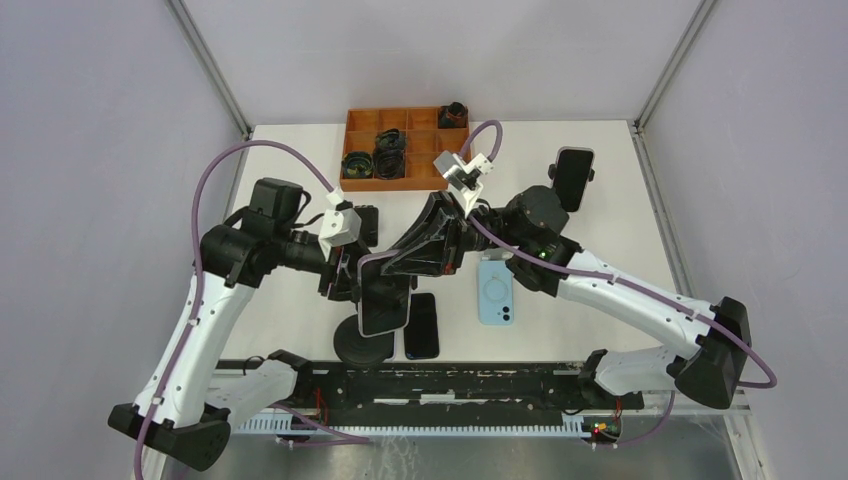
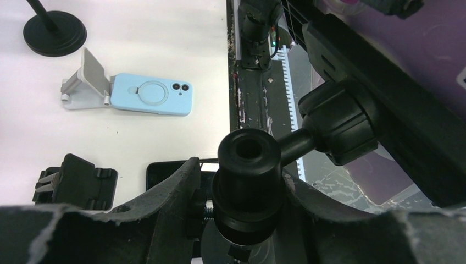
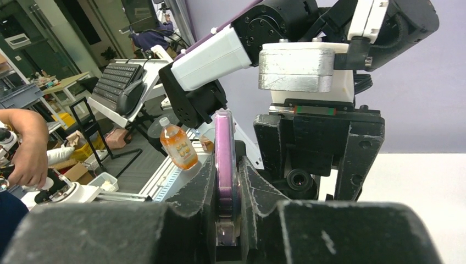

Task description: Remove the phone from the phone stand

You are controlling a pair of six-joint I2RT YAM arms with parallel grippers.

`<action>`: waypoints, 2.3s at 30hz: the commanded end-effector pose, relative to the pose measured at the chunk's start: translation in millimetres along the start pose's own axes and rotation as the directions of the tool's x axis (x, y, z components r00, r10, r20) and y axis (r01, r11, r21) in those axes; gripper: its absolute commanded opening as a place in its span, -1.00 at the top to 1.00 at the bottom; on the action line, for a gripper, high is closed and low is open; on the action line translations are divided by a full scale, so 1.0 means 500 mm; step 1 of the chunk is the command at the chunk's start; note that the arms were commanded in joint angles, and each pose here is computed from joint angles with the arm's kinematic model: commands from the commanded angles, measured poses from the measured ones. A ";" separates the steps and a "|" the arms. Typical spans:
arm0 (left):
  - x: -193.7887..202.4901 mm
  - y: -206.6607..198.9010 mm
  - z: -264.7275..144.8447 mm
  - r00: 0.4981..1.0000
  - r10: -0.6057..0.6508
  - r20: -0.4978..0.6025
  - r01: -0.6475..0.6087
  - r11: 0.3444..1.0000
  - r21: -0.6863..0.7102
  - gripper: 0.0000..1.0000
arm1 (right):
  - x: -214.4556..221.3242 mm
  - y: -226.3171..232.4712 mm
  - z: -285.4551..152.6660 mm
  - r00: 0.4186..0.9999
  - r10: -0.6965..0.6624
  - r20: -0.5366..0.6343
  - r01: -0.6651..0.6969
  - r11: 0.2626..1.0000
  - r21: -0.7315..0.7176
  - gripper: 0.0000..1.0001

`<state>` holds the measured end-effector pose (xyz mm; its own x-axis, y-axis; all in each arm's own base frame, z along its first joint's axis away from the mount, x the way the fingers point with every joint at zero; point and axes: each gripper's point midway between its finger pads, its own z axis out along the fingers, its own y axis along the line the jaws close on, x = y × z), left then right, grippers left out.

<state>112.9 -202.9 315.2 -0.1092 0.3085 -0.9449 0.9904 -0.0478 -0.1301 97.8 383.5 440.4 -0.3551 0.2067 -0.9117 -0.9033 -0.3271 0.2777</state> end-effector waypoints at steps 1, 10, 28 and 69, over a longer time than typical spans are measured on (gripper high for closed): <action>0.044 -0.017 -0.010 0.997 0.051 -0.063 -0.052 0.998 -0.018 0.96 | -0.219 0.097 -0.033 0.911 -0.243 0.334 0.241 0.969 0.048 1.00; 0.081 -0.028 -0.012 0.991 0.081 -0.107 -0.082 0.997 -0.005 0.96 | -0.270 0.121 -0.065 0.863 -0.279 0.420 0.269 0.959 0.085 1.00; 0.127 -0.040 -0.015 0.979 0.133 -0.156 -0.132 0.991 0.013 0.96 | -0.326 0.144 -0.137 0.755 -0.322 0.572 0.283 0.946 0.159 1.00; -0.037 -0.028 -0.049 0.944 0.320 -0.073 -0.325 0.944 -0.059 0.96 | 0.425 -0.303 -0.431 0.903 0.428 -0.031 -0.238 0.561 0.793 1.00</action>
<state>108.7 -177.1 315.6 0.1380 0.4317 -0.8914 0.9904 -0.0521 0.1281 206.5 258.9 120.0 -0.7430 -0.0278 -0.6687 -0.5592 0.5748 0.5974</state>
